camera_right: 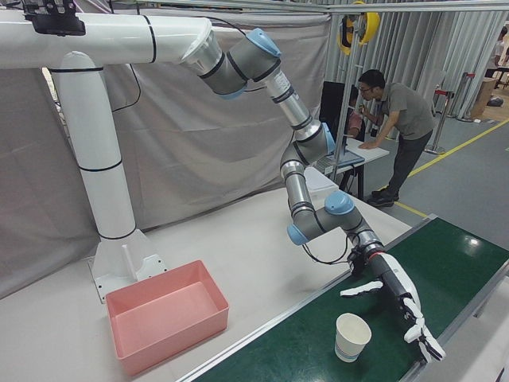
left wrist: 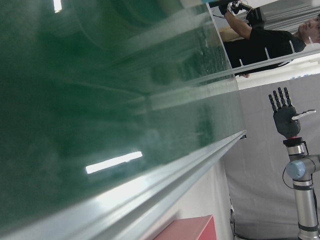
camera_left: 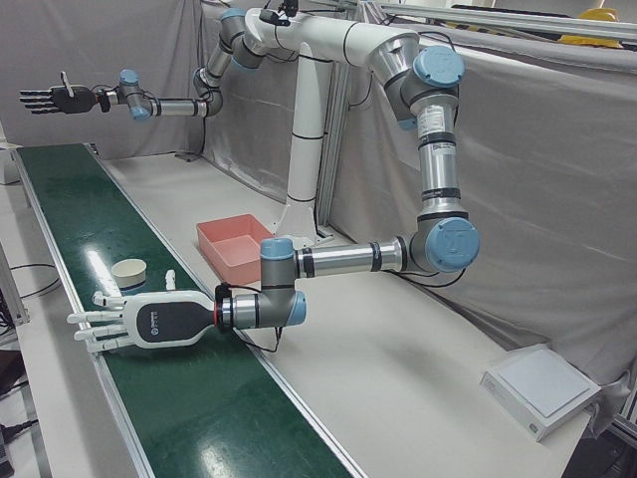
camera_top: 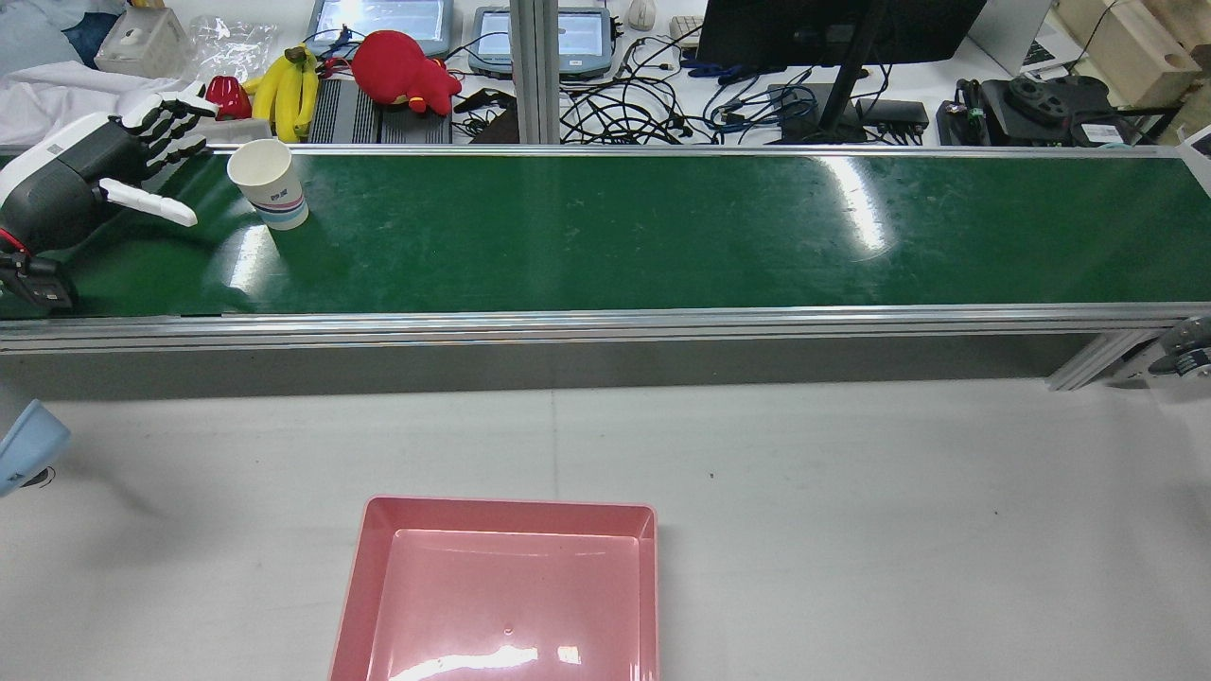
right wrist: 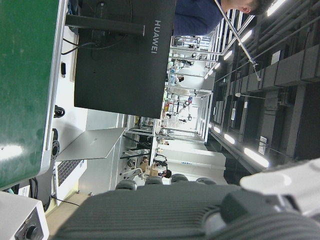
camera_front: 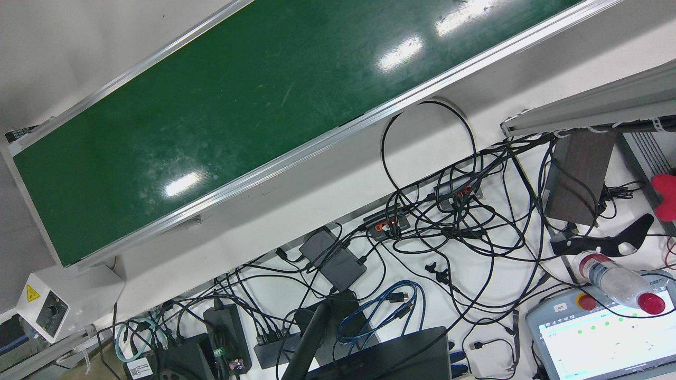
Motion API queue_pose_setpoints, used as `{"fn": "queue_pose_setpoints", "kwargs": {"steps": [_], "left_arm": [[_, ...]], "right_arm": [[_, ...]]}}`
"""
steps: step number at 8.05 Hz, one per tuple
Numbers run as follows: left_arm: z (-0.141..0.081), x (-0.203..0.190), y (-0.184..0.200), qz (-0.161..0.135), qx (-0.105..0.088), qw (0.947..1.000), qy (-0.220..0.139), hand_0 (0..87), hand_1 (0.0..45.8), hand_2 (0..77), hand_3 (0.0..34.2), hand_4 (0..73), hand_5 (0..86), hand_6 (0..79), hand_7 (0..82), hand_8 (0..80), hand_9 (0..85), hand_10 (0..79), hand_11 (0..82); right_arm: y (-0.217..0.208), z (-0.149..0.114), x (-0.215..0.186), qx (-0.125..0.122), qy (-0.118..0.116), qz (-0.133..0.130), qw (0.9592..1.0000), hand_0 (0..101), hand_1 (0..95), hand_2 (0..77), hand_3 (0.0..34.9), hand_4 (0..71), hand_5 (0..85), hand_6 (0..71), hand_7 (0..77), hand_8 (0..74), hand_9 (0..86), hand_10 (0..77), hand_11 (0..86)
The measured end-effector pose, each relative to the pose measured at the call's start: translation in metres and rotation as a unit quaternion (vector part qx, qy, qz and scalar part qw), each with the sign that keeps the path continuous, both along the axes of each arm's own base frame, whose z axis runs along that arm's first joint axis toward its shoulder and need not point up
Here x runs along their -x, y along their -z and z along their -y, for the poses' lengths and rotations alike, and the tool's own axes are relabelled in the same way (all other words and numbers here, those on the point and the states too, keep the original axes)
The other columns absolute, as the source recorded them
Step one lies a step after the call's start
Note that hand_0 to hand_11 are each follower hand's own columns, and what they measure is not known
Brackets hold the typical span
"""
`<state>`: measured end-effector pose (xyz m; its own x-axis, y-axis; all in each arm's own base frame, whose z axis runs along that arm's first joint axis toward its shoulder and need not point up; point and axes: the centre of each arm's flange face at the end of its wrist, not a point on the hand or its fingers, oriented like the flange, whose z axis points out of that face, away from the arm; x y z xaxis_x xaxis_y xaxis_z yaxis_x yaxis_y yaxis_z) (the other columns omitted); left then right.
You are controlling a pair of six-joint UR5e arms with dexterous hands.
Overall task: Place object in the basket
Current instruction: 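Position the open left hand at the belt edge in the cup's path, then close the left hand fingers around the white paper cup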
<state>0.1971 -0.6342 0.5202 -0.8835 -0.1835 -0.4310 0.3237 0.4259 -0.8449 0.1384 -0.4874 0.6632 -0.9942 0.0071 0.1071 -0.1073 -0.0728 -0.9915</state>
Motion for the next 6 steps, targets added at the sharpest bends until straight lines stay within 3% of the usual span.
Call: {"fn": "queue_pose_setpoints", "kwargs": {"steps": [1, 6], "left_arm": [[0.0, 0.0011, 0.0001, 0.003, 0.0, 1.0, 0.001, 54.1, 12.0, 0.0, 9.4, 0.5, 39.8, 1.6, 1.6, 2.7, 1.1, 4.9, 8.2], [-0.0026, -0.0039, -0.0008, 0.006, -0.001, 1.0, -0.002, 53.3, 13.6, 0.5, 9.1, 0.5, 39.8, 1.6, 1.6, 2.7, 1.1, 4.4, 7.6]], "right_arm": [[-0.0002, -0.0002, 0.0, 0.0, 0.0, 0.0, 1.0, 0, 0.0, 0.5, 0.0, 0.0, 0.0, 0.0, 0.5, 0.0, 0.0, 0.0, 0.0], [0.0, 0.0, 0.0, 0.0, 0.0, 0.0, 1.0, 0, 0.0, 0.5, 0.0, 0.0, 0.0, 0.0, 0.5, 0.0, 0.0, 0.0, 0.0]]}}
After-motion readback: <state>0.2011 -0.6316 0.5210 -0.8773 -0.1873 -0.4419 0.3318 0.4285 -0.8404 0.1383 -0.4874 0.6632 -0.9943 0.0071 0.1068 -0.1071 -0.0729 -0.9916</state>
